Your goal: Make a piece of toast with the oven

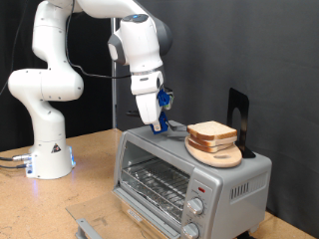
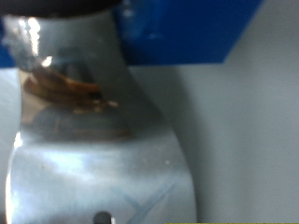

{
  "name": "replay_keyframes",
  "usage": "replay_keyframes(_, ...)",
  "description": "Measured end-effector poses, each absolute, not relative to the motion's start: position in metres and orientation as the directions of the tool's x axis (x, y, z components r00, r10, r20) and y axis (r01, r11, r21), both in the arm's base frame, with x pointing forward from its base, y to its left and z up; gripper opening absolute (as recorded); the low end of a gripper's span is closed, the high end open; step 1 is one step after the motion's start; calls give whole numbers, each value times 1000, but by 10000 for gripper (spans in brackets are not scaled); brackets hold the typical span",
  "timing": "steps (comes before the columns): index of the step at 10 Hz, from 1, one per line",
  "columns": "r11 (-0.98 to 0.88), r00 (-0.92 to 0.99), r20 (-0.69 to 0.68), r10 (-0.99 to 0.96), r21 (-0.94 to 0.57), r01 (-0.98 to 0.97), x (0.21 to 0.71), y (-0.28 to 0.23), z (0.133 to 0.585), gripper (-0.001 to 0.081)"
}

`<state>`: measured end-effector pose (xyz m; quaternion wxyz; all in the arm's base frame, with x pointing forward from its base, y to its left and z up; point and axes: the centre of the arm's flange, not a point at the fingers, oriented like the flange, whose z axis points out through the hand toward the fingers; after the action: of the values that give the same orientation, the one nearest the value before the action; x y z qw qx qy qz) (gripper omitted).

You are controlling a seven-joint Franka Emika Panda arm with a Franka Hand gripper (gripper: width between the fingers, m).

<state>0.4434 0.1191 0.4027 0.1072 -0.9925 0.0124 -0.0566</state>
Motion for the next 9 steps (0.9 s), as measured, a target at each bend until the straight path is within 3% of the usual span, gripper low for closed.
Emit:
replay_keyframes(4,-973,983,183,-21,-231,23,439,106,399,269)
replay_keyframes(9,-966,963,259,73,-221,132,391,78,388,269)
